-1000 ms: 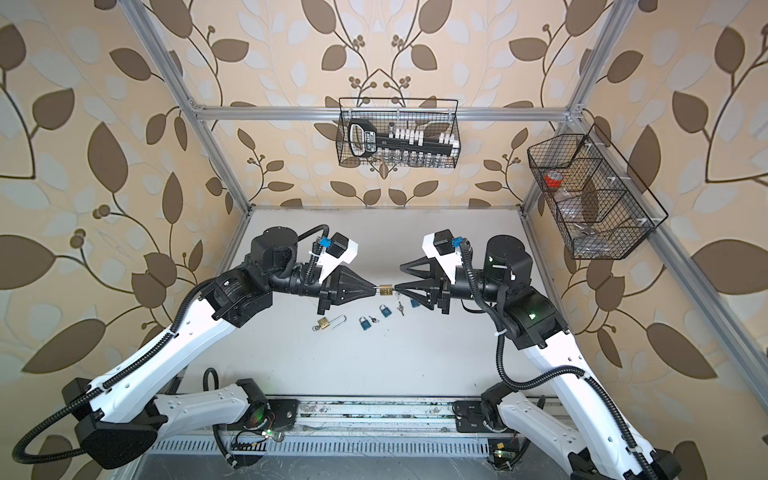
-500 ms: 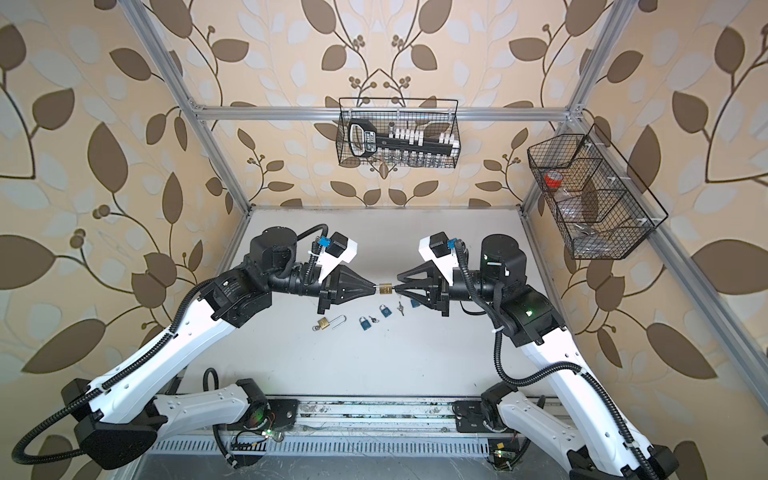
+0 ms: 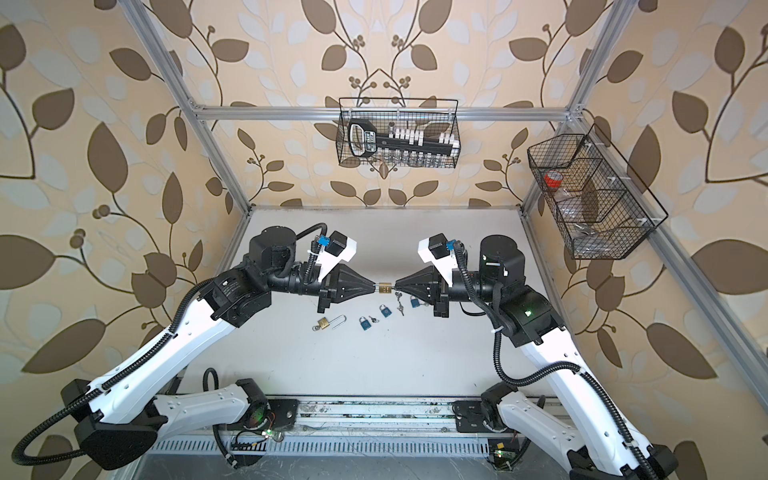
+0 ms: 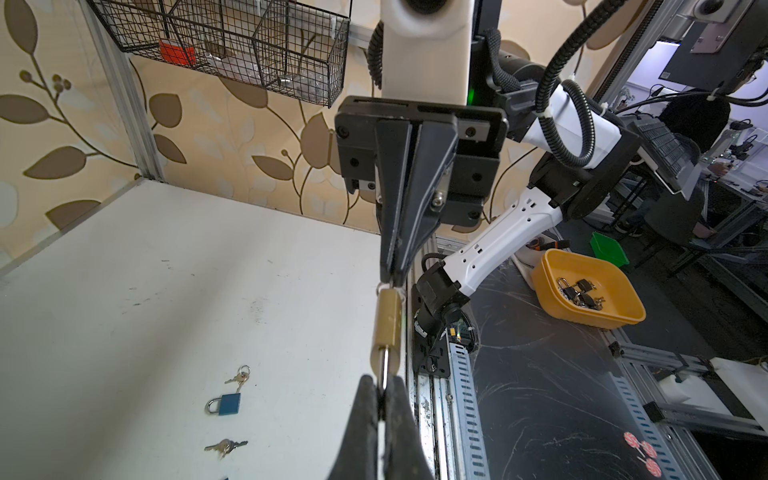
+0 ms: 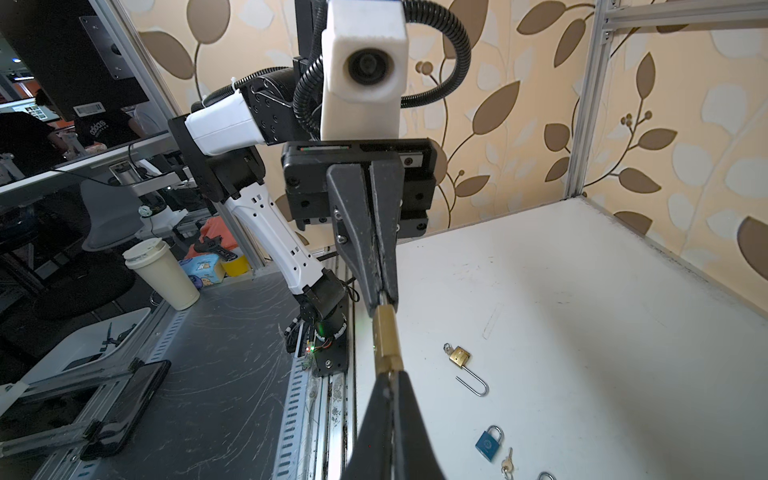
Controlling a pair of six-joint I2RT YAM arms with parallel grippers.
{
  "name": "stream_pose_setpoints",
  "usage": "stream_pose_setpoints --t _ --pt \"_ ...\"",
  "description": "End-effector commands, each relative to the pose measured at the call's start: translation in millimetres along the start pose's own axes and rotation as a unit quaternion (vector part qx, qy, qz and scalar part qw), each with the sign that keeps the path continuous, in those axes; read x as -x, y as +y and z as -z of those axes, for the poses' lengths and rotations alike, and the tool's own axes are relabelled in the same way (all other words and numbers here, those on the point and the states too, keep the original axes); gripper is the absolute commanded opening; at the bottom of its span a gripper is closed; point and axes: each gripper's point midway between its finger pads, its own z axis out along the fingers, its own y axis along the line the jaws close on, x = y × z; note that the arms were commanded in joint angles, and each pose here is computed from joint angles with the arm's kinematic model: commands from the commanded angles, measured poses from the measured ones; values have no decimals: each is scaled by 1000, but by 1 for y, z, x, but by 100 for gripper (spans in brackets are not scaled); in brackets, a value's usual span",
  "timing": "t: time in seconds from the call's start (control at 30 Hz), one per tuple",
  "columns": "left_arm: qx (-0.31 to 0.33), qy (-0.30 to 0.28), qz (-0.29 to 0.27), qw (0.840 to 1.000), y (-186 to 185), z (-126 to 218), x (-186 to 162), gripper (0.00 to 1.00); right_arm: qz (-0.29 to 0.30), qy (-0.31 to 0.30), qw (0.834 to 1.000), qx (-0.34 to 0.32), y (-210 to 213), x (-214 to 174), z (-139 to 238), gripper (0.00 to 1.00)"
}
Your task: Lock with the key
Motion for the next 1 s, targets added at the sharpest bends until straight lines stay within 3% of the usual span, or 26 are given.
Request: stream_pose_setpoints --t 0.0,0.3,0.4,0.53,0.67,0.97 --pt "10 -44 -49 998 -10 19 33 0 10 1 1000 -21 -3 -4 4 0" --pt "49 -28 -45 997 7 40 24 0 13 -10 996 -87 -22 -8 24 0" --pt "60 -12 -37 997 14 37 18 0 -8 -5 989 -149 -47 -17 27 0" --pt "100 13 -7 995 38 32 6 0 -61 -6 954 -292 -102 -41 42 0" --pt "145 33 28 989 66 27 -6 0 -103 -9 915 -390 -140 -78 58 0" --pt "185 113 92 972 119 2 -31 0 -235 -47 864 -443 -197 -151 92 0"
